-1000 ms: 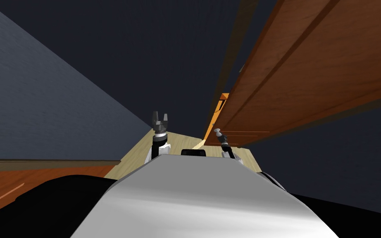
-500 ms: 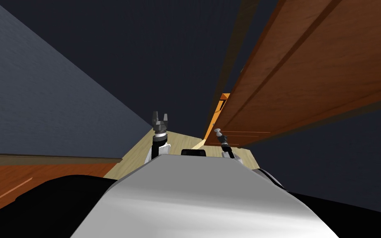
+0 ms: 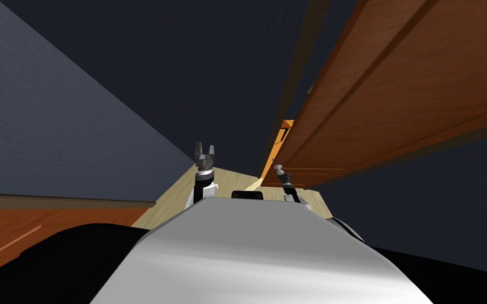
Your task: Pull the door open
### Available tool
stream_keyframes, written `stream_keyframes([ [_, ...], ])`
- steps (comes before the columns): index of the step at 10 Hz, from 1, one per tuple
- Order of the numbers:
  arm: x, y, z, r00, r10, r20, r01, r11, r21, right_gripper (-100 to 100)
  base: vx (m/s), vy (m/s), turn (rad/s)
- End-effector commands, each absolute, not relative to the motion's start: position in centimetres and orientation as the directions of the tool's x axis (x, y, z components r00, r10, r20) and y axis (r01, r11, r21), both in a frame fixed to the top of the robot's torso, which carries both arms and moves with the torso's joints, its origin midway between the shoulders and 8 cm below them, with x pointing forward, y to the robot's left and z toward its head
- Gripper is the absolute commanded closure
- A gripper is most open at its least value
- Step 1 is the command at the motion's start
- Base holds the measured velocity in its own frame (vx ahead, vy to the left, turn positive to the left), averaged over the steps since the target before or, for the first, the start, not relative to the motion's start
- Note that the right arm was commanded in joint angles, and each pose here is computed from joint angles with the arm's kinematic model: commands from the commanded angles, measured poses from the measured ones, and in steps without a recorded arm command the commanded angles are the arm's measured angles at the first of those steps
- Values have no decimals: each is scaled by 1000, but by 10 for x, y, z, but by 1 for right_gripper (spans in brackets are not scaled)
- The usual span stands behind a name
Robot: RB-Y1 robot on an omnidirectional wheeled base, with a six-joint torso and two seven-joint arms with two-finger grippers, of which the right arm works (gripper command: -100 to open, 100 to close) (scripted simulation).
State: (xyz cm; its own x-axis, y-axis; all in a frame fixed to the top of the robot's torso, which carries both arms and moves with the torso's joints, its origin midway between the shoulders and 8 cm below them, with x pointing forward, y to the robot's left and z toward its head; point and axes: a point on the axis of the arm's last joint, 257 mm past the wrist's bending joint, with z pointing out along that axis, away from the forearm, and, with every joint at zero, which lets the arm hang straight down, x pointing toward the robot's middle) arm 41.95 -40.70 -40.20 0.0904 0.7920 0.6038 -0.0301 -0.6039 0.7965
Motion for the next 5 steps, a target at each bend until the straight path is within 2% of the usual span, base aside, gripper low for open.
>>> stream_keyframes([
  [1,435,-384,-382,21,783,622,-58,-620,782,100,-6,-6,-26],
  [4,435,-384,-382,21,783,622,-58,-620,782,100,6,0,5],
  [5,419,-401,-394,67,763,643,-44,-641,766,100,-35,-29,61],
])
